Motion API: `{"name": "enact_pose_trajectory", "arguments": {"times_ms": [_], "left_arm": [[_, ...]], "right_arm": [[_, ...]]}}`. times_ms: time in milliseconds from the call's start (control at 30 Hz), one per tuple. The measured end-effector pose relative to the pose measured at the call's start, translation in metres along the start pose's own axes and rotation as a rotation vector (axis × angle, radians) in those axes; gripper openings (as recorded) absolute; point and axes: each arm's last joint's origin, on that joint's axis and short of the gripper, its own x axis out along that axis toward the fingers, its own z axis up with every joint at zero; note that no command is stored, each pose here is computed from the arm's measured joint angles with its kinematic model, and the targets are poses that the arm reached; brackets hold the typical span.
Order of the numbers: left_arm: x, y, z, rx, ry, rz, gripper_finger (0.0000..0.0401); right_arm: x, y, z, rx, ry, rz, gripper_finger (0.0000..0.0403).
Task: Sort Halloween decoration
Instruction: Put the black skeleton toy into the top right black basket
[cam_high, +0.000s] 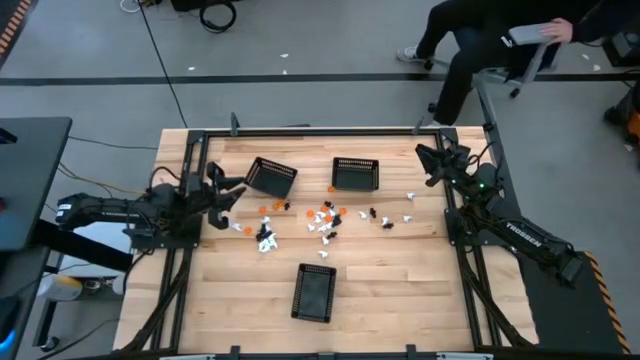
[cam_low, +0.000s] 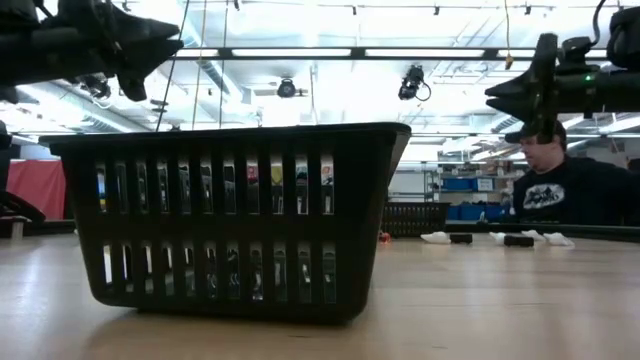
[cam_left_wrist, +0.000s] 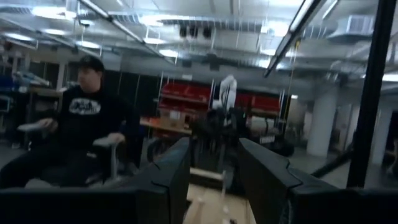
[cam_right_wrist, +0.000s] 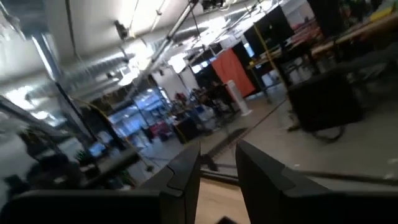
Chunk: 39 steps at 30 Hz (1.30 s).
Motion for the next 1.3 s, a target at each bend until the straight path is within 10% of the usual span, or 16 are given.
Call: {"name": "enact_pose_trajectory", "arguments": {"times_ms": [500, 767, 1300], "left_arm": [[0.016, -0.006, 0.025, 0.010, 0.192, 0.013, 0.0143], [0.039, -0.016, 0.062, 0.022, 0.314, 0.013, 0.0142], [0.073, -0.025, 0.044, 0.039, 0.576, 0.083, 0.0177]], "right_arm": [[0.000, 0.026, 0.023, -0.055, -0.002, 0.335, 0.0109], [0.019, 0.050, 0.051, -0.171, 0.119, 0.322, 0.0109], [0.070, 0.093, 0.029, -0.346, 0.903, 0.110, 0.0109]]}}
